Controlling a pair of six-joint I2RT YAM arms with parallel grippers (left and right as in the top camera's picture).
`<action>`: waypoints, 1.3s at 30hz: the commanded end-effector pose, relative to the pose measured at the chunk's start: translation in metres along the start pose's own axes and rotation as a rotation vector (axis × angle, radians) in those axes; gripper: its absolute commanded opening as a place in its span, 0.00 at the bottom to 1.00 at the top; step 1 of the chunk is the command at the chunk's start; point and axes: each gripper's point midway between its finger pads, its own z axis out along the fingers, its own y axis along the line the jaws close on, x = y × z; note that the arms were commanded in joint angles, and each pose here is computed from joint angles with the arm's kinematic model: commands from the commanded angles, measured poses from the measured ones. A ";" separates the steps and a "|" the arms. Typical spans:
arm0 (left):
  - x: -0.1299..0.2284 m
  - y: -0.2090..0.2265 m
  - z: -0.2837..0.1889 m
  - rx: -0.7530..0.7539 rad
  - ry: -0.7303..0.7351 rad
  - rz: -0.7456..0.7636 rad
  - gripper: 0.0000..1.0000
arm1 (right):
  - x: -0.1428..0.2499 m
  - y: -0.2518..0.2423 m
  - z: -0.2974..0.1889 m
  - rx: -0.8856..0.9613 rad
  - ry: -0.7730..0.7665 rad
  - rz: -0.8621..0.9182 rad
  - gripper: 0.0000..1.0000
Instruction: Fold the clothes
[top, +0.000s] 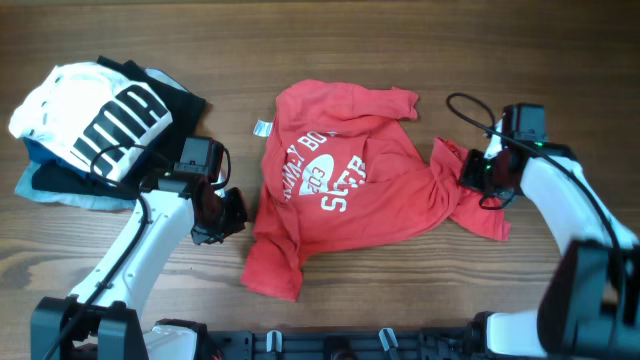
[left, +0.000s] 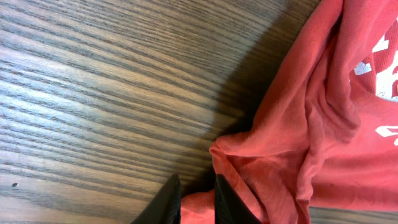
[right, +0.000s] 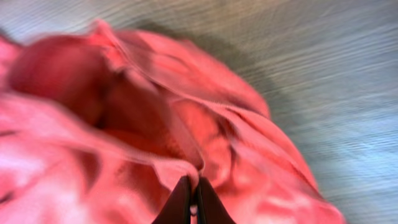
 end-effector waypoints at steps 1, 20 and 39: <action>0.001 0.001 0.002 -0.008 0.003 0.004 0.18 | -0.018 -0.002 -0.045 0.041 -0.133 0.006 0.04; 0.001 0.001 0.002 -0.008 0.002 0.004 0.19 | -0.035 -0.007 0.022 0.061 -0.091 0.012 0.04; -0.002 -0.001 0.002 -0.001 -0.010 0.006 0.19 | -0.026 -0.009 0.041 0.065 -0.030 0.014 0.20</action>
